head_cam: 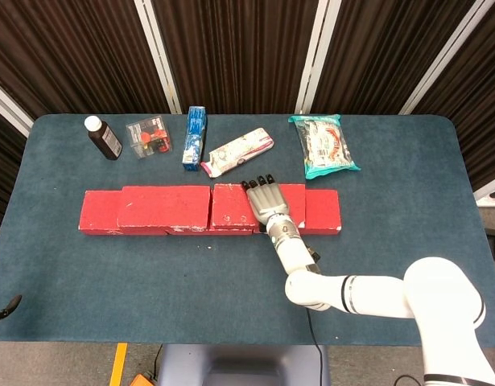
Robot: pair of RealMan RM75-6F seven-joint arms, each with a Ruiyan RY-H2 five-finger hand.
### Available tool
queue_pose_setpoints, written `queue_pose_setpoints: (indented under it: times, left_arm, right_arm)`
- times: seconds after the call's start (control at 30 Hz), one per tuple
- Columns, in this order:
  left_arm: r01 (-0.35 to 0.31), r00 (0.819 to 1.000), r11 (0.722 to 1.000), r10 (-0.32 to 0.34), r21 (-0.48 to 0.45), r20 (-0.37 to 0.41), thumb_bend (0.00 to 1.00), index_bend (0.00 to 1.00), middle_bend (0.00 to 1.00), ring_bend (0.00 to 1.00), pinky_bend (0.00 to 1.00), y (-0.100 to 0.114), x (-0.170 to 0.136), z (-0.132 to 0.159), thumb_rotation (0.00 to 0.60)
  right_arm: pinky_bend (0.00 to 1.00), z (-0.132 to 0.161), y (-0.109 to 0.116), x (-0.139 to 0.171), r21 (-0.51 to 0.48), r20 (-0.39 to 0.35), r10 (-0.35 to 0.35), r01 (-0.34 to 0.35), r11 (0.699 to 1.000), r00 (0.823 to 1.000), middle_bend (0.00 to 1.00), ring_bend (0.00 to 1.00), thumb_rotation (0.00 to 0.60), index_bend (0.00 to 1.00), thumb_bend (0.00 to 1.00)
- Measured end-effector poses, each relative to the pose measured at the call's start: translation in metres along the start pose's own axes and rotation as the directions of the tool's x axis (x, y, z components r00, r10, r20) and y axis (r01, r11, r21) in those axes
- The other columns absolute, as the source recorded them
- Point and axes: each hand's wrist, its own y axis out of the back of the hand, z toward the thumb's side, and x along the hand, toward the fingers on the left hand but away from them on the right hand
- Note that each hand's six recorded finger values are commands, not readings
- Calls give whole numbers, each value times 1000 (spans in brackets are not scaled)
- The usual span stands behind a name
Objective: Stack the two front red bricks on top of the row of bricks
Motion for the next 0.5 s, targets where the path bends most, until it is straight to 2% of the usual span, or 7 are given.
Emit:
queue_pose_setpoints:
  times: [0.5]
  left_arm:
    - [-1, 1000, 1000, 1, 2, -7, 183, 0, 0, 0, 11, 1, 0, -1, 600]
  right_arm:
    - [0, 5, 6, -2, 1, 3, -11, 11, 1000, 1000, 304, 147, 600, 313, 472]
